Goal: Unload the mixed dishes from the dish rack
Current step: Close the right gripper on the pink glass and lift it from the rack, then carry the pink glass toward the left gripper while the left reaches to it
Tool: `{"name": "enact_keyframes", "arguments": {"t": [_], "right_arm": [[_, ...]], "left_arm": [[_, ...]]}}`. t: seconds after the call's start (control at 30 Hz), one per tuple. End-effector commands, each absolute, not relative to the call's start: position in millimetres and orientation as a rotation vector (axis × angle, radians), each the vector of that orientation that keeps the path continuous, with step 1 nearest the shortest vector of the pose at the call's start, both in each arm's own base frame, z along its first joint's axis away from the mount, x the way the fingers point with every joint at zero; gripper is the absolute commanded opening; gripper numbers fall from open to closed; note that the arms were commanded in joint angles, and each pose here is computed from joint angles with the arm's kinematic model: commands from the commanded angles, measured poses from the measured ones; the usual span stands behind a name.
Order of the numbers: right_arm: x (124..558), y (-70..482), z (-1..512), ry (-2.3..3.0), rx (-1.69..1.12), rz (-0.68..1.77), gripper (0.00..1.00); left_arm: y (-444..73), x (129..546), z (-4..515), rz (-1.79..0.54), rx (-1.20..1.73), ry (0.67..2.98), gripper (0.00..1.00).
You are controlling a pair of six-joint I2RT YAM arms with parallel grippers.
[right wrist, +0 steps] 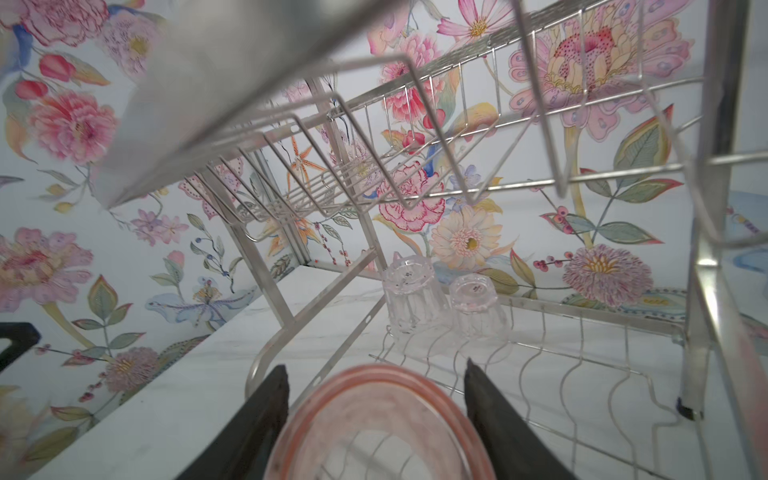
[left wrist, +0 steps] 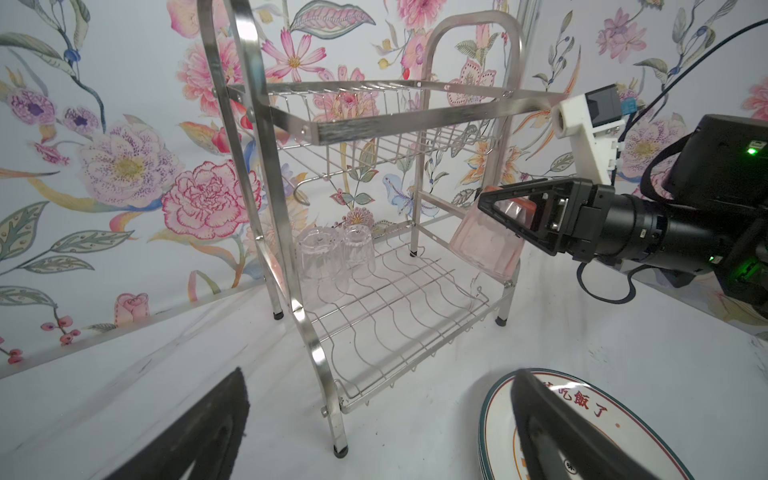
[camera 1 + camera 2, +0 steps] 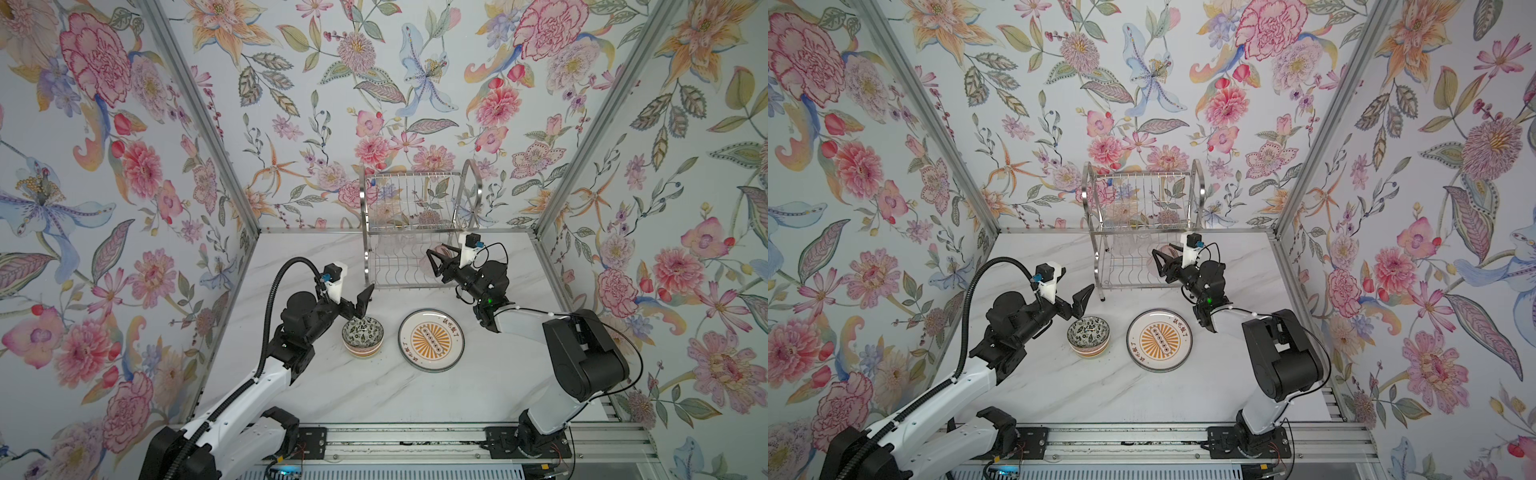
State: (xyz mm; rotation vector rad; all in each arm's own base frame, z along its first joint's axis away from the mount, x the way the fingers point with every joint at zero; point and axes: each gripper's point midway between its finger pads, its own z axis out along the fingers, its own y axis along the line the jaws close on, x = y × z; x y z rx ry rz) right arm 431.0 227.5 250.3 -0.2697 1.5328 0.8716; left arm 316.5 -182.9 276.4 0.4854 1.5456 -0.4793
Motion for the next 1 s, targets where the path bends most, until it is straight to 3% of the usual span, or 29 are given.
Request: {"name": "enact_keyframes", "arguments": {"t": [0.0, 0.4, 0.63, 0.83, 0.97], "right_arm": [[417, 224, 250, 1.639, -0.138, 1.071, 0.0], [393, 224, 254, 1.806, 0.213, 1.503, 0.0], [375, 224, 265, 1.796, 0.244, 1.54, 0.0], [368, 222, 266, 1.802, 0.295, 1.589, 0.0], [363, 225, 264, 1.811, 0.331, 1.636, 0.0]], "left_arm": [[-189, 305, 302, -0.494, 0.539, 1.391, 1.0], [-252, 314, 298, -0.52, 0.711, 1.373, 0.99], [-300, 321, 287, -0.497, 0.802, 1.371, 0.96], [-321, 328, 278, -0.502, 0.863, 1.381, 0.86], [-327, 334, 281, -0.486, 0.841, 1.373, 0.85]]}}
